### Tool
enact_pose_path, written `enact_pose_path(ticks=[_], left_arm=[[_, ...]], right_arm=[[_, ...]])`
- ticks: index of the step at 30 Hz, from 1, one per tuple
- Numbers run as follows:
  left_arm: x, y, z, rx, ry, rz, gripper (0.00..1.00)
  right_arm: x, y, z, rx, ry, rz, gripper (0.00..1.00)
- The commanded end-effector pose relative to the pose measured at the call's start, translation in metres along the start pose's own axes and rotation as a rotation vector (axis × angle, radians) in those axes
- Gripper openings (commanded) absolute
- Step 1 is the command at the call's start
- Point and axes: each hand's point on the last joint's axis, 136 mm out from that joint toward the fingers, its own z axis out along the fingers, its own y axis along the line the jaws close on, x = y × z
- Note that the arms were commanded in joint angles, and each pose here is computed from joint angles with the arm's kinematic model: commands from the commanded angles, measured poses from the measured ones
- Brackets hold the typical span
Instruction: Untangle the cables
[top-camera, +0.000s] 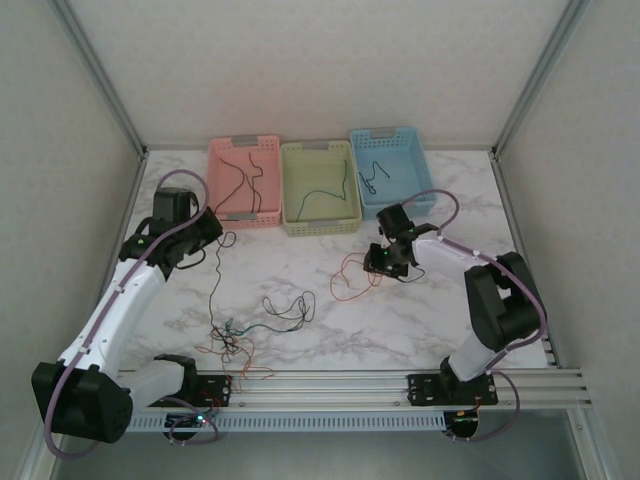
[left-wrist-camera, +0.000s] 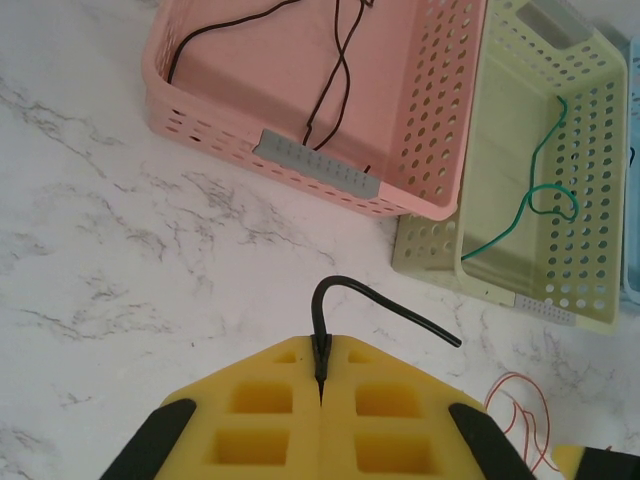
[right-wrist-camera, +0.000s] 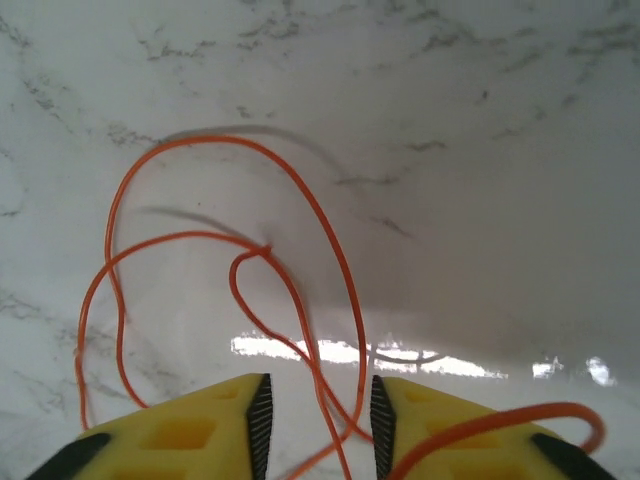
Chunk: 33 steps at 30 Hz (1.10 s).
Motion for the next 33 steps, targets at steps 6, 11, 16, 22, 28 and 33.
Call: enact_pose_path(ticks=[6,11,16,22,28,33], left_arm=[[0.005,0.000,0.009,0.011,0.028,-0.001,0.00],[0.005,0.001,0.011,0.005,0.029,0.002,0.00],[0.006,0.002,0.012,0.001,0.031,0.003,0.00],[0.005,0.001,0.014,0.003,0.035,0.004,0.00],[0.007,0.002,0.010,0.002,0.036,0.006,0.00],[0.011,0.003,0.013,0.002,0.049,0.005,0.00]], right_arm=[[-0.033,-0.004,-0.054,0.145,-0.114,-0.131,0.55],[-0.040,-0.010,-0.115,0.244,-0.158,-0.201,0.71],[-0.054,-0.026,-0.165,0.389,-0.230,-0.215,0.73],[-0.125,0.010,-0.167,0.201,-0.368,-0.134,0.68],[-0.219,0.018,-0.118,0.158,-0.420,0.025,0.65],[-0.271,0.020,-0.062,0.115,-0.385,0.087,0.65]])
